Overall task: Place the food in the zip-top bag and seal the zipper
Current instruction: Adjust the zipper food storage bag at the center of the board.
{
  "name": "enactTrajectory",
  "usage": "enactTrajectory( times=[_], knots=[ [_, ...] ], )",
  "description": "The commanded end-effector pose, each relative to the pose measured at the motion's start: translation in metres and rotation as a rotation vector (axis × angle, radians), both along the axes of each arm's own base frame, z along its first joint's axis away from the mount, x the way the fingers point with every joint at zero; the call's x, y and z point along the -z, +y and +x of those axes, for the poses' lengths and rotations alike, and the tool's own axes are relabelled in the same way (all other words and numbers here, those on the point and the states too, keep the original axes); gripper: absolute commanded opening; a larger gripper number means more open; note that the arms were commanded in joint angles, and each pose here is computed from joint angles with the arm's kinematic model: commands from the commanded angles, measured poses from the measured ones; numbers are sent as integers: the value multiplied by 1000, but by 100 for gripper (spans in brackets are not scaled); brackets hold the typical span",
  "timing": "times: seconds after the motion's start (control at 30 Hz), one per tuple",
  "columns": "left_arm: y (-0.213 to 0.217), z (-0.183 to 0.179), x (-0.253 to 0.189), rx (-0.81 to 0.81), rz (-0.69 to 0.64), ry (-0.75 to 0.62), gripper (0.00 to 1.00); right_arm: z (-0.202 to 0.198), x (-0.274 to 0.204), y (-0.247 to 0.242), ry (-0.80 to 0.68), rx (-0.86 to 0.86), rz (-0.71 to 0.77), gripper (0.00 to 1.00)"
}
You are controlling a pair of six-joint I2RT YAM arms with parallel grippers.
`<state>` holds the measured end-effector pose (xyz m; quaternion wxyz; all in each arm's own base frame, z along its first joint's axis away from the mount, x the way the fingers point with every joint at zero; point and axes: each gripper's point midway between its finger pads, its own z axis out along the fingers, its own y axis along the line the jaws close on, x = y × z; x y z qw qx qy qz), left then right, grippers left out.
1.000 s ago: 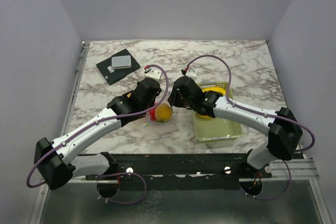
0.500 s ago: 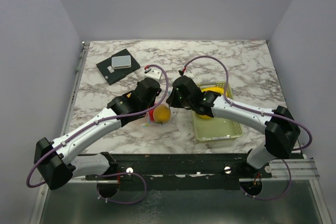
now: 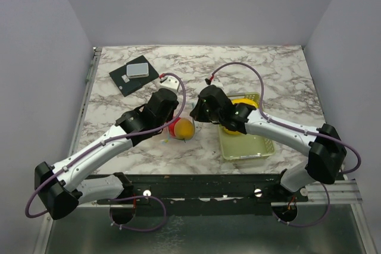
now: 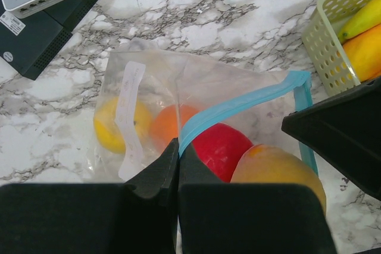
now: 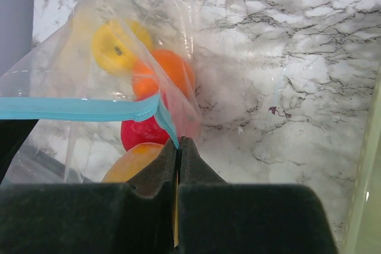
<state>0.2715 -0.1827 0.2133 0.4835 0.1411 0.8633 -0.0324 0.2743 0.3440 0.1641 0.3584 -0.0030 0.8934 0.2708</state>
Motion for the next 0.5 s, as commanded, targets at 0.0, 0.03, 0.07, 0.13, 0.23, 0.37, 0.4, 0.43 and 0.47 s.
enactTrajectory(
  times=[0.0, 0.03, 0.07, 0.13, 0.23, 0.37, 0.4, 0.43, 0.47],
  knots=[
    [0, -12, -13, 22, -62, -4, 0, -10, -10, -14, 3, -12, -18, 1],
    [0, -13, -14, 24, -64, 2, 0, -11, -13, -15, 0, -17, -17, 1],
    [0, -15, -14, 28, -64, 10, 0, -13, -15, -17, -2, -21, -16, 1],
    [-1, -19, -14, 37, -75, 30, 0, -16, -22, -20, -10, -30, -14, 1],
    [-4, -25, -19, 55, -115, 42, 0, -21, -31, -24, -23, -57, -18, 1],
    [-7, -32, -32, 77, -154, 48, 0, -29, -42, -28, -25, -91, -26, 1],
    [-7, -33, -34, 80, -157, 52, 0, -30, -45, -30, -27, -96, -29, 1],
    [-6, -33, -35, 81, -157, 54, 0, -32, -47, -32, -28, -99, -34, 1],
    [-7, -34, -37, 82, -160, 58, 0, -33, -50, -34, -30, -101, -38, 1]
  ],
)
